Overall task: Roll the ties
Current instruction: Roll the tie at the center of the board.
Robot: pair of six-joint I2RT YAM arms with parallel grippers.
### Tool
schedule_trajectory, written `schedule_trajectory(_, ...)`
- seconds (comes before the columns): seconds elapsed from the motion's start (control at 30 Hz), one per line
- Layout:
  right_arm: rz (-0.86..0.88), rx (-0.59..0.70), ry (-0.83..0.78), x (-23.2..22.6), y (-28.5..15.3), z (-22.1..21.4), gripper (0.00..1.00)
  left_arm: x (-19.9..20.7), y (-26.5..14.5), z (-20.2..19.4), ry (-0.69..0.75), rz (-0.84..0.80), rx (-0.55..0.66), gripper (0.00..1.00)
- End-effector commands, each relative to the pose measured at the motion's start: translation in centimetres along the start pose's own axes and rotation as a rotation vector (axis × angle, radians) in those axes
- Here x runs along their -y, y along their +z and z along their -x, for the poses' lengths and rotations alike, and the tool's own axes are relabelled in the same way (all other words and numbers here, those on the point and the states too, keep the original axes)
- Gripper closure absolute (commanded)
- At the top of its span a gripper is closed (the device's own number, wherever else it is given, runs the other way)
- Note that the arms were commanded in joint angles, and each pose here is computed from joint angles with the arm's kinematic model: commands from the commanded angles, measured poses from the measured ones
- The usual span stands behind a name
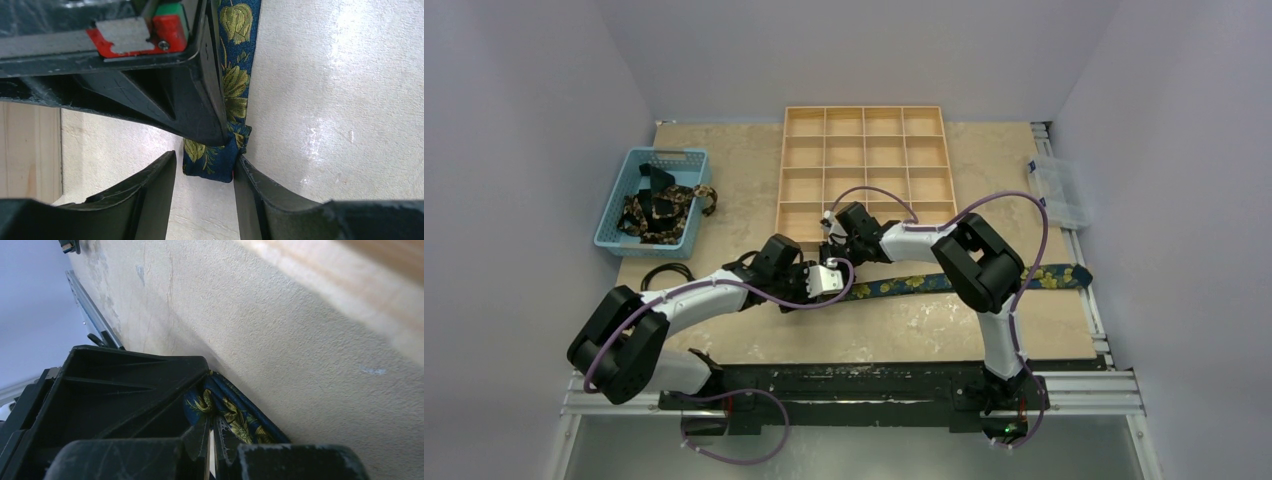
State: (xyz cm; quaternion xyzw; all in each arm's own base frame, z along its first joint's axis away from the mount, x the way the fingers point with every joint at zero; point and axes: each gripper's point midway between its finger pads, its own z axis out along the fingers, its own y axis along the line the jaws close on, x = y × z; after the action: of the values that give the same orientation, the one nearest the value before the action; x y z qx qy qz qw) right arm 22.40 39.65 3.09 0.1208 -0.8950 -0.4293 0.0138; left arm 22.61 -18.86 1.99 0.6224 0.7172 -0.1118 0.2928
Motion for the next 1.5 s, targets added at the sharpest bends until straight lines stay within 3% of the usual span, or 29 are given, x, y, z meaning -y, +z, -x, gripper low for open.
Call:
schedule_trajectory(0.0,-0.033,-0.006,-0.014,1.3,0.2,-0.5,1.0,0.8,-0.4,0.0,0.0,-0.025,0.01,0.55)
schedule_trajectory(0.57,-0.052,0.013,-0.026,2.8,-0.4,0.0,1.0,0.4,-2.7,0.7,-0.092,0.005,0.016,0.54)
schedule_trajectory(0.67,-0.049,0.006,-0.023,3.2,-0.5,-0.2,1.0,-0.2,-4.5,2.6,-0.12,0.02,0.093,0.52)
schedule_trajectory(0.83,-0.052,-0.009,-0.024,3.9,-0.8,-0.8,1.0,-1.6,-6.5,7.7,-0.172,0.031,0.257,0.35)
schedule_trajectory(0.9,-0.054,-0.018,-0.026,4.1,-1.0,-1.0,1.0,-2.1,-6.7,9.3,-0.206,0.045,0.321,0.33)
schedule_trajectory(1.03,-0.071,-0.016,-0.018,4.7,-1.6,-1.4,1.0,-3.7,-6.4,11.0,-0.399,0.135,0.466,0.31)
schedule_trajectory(1.2,-0.071,-0.005,-0.007,5.1,-2.2,-1.4,1.0,-4.3,-5.4,8.3,-0.789,0.267,0.534,0.38)
schedule_trajectory(1.4,-0.077,-0.01,-0.016,5.3,-2.0,-1.3,1.0,-1.1,-4.0,2.8,-0.826,0.282,0.468,0.38)
schedule_trajectory(1.43,-0.076,-0.014,-0.015,5.4,-1.9,-1.4,1.0,-1.4,-4.0,2.9,-1.087,0.295,0.519,0.43)
schedule_trajectory(1.47,-0.074,-0.018,-0.016,5.5,-1.8,-1.5,1.0,-1.0,-3.9,2.8,-1.113,0.282,0.518,0.42)
